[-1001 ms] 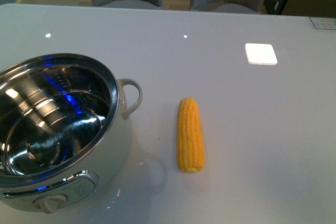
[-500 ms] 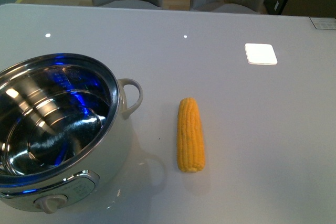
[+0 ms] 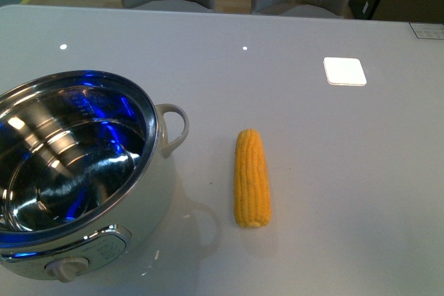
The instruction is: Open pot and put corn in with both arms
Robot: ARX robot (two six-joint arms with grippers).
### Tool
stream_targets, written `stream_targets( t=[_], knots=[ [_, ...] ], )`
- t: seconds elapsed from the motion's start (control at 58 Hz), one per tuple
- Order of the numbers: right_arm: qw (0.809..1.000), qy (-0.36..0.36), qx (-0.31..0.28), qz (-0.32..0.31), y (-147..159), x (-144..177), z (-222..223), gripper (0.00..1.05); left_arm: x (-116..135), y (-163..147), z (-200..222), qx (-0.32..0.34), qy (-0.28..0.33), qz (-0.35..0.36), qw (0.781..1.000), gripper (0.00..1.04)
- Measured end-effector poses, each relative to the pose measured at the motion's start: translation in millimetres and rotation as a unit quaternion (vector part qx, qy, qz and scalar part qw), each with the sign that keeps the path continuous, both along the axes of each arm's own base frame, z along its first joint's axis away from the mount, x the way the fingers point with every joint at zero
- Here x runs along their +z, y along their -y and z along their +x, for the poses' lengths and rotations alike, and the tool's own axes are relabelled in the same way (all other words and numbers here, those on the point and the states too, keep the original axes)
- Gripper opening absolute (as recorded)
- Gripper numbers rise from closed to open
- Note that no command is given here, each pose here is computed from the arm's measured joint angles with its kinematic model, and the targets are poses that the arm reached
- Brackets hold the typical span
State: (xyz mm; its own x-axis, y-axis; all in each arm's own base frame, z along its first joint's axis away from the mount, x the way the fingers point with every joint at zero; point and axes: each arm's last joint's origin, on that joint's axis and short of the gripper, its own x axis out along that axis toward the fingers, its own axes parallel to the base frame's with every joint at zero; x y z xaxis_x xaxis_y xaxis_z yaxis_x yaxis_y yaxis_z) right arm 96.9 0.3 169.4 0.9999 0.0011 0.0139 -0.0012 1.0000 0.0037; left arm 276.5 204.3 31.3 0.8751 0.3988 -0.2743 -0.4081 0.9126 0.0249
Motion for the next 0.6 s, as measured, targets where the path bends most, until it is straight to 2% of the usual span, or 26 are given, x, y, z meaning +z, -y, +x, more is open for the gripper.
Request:
stream_targets(
  t=[0.224,0.604],
  knots=[
    [1.000,0.000,0.000,0.000,0,0,0,0.96,-24,6,5,-0.032,0.000,0.001,0.999,0.41],
    [1.000,0.000,0.000,0.000,0,0,0,0.96,-57,9,4,-0.034,-0.028,-0.016,0.999,0.41]
  ],
)
